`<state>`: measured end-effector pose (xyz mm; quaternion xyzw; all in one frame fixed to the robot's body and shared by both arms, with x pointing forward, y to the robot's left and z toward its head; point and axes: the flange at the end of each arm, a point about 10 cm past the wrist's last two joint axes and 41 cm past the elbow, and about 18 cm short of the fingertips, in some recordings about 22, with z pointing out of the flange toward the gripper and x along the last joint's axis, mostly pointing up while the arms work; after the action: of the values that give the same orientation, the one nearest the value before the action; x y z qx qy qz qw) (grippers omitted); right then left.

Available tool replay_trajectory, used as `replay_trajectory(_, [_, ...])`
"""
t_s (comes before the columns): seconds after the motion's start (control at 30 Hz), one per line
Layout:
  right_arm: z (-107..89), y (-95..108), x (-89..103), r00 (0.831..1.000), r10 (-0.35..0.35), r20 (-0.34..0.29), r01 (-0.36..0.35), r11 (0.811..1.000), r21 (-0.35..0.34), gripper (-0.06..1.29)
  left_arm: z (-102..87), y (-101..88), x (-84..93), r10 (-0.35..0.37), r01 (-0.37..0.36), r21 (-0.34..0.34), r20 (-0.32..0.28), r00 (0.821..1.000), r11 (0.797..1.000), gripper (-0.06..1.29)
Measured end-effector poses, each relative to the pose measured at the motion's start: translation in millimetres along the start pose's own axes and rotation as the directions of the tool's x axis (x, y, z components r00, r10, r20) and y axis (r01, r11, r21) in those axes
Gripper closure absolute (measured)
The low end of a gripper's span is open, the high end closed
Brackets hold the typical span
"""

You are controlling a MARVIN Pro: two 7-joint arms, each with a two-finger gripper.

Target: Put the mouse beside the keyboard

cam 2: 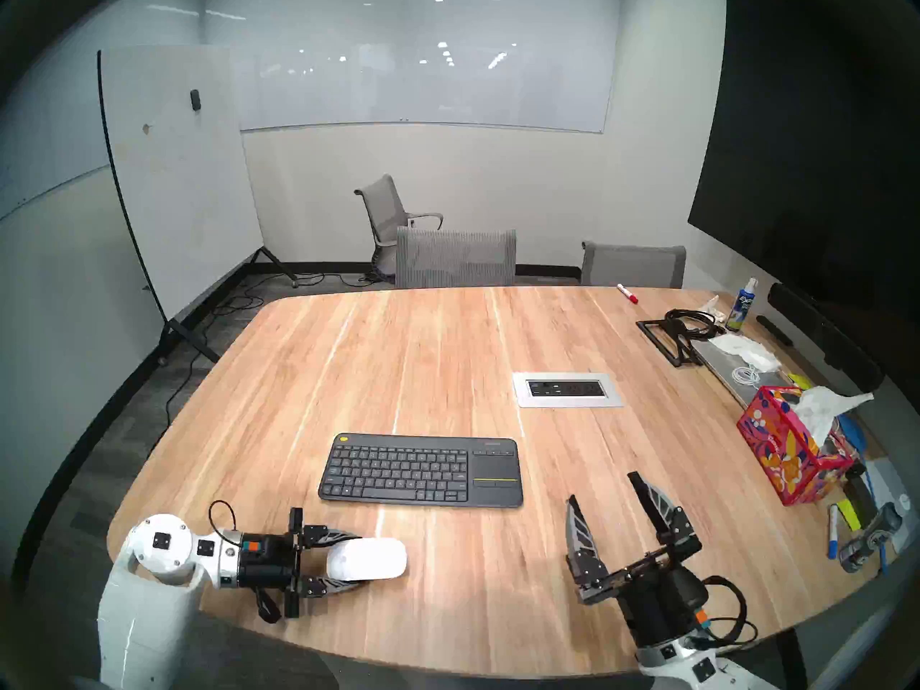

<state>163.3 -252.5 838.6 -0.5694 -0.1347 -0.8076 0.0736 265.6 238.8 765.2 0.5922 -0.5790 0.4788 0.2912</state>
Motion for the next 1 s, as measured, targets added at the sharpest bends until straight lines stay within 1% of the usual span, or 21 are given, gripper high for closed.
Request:
replay_trajectory(0.6, [0.0, 0, 0.0, 1.000, 0.000, 0.000, 0.000, 1.000, 0.000, 0.05, 34.6, -3.3, 14.1, 0.009, -0.009, -0.050, 0.011, 1.000, 0.999, 0.62])
replay_trajectory(1.0, [0.0, 0, 0.0, 1.000, 0.000, 0.000, 0.000, 1.000, 0.000, 0.05, 67.4, -3.3, 22.2, 0.003, -0.001, -0.075, 0.022, 1.000, 0.997, 0.62])
